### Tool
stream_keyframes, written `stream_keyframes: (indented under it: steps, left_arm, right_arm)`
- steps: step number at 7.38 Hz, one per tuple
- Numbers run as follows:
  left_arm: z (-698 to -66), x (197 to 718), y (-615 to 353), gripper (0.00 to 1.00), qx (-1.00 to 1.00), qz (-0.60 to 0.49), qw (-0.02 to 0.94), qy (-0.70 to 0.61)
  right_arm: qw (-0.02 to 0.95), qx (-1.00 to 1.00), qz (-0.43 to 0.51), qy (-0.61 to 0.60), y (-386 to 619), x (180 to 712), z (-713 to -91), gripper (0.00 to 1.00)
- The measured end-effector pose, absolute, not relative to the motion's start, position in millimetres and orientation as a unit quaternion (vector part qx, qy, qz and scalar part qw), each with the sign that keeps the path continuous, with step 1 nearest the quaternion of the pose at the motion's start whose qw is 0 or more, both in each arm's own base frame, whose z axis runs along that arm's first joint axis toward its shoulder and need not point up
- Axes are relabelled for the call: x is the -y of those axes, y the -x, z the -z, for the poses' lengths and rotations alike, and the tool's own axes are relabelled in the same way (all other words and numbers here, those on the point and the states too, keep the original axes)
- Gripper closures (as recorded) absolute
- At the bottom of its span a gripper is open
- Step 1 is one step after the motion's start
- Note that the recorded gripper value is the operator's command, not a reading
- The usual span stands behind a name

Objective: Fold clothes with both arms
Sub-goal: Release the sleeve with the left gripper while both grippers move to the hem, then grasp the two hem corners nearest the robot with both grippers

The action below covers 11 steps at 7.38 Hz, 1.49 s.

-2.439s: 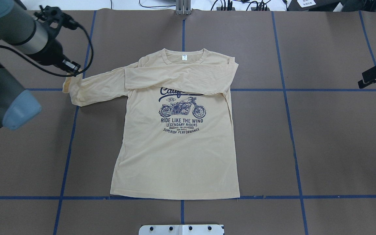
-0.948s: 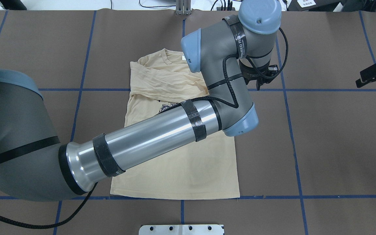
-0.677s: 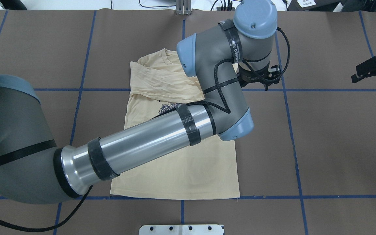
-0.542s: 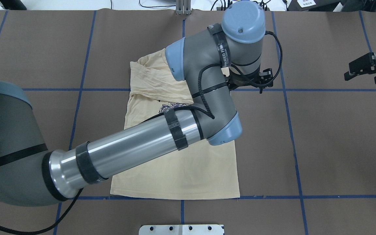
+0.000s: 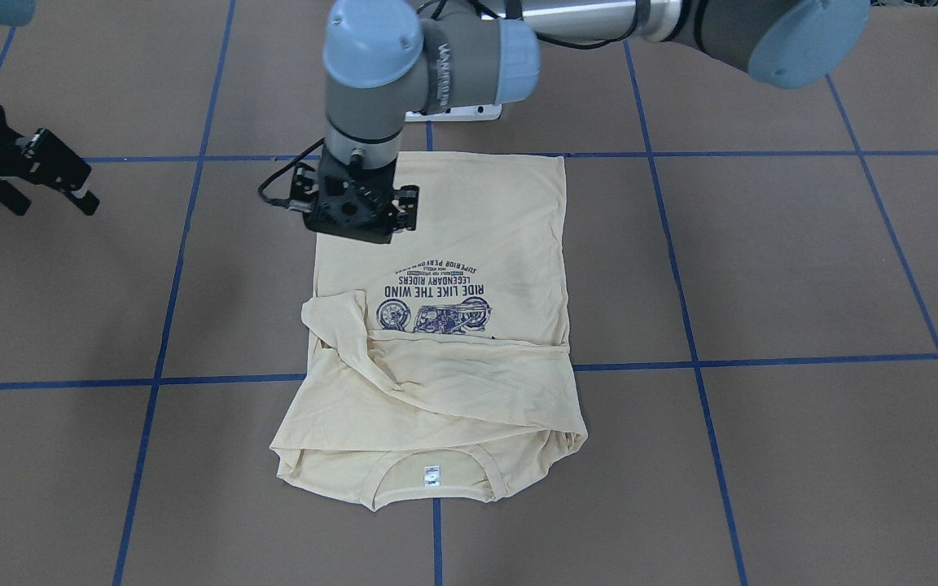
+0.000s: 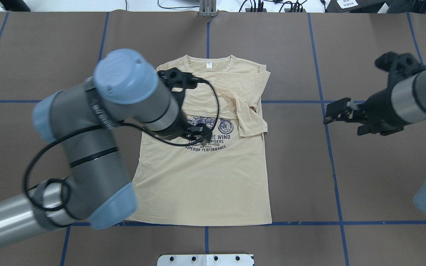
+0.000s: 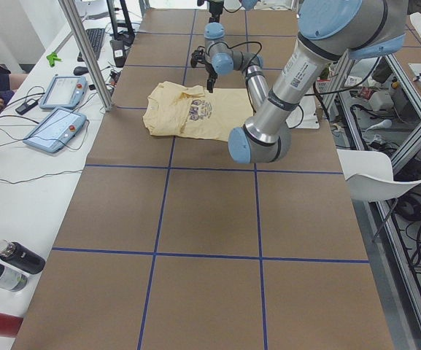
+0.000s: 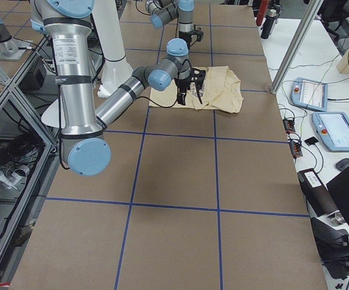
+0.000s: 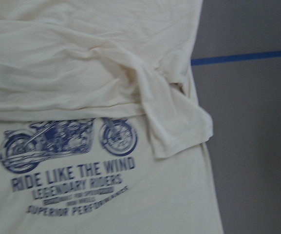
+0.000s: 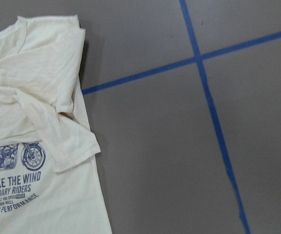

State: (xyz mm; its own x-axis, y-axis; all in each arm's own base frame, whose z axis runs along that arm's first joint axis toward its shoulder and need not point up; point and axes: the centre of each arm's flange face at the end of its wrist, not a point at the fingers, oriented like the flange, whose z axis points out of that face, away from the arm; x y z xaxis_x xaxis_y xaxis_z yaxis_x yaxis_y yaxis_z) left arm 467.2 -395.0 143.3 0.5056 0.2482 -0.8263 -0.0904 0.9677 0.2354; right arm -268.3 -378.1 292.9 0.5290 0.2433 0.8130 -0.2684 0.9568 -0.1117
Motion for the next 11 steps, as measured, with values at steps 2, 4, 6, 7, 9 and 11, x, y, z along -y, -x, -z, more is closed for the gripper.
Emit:
stream_keyframes:
  steps: [2,4,6,7,9,11]
  left_arm:
    - [-197,353,-412,0.00,-0.476,-0.110,0.868,-0.093]
    - [-233,310,-414,0.00,-0.472,-0.099,0.871,-0.095]
    - [-273,269,-433,0.08,-0.485,-0.060,0.869,-0.073]
    - [-289,260,-443,0.19,-0.481,-0.040,0.873,-0.061]
    - [-314,255,-465,0.39,-0.462,-0.012,0.885,-0.053]
    - [-325,252,-475,0.41,-0.452,-0.005,0.891,-0.046]
  right_arm:
    - [0.874,0.456,-0.164,-0.012,340,307,-277,0.00]
    - [0.877,0.448,-0.171,-0.021,382,258,-276,0.00]
    - [0.879,0.444,-0.172,-0.024,390,246,-278,0.00]
    - [0.879,0.443,-0.172,-0.024,392,245,-278,0.00]
    - [0.880,0.442,-0.172,-0.024,393,245,-279,0.00]
    - [0.880,0.442,-0.173,-0.025,393,245,-279,0.00]
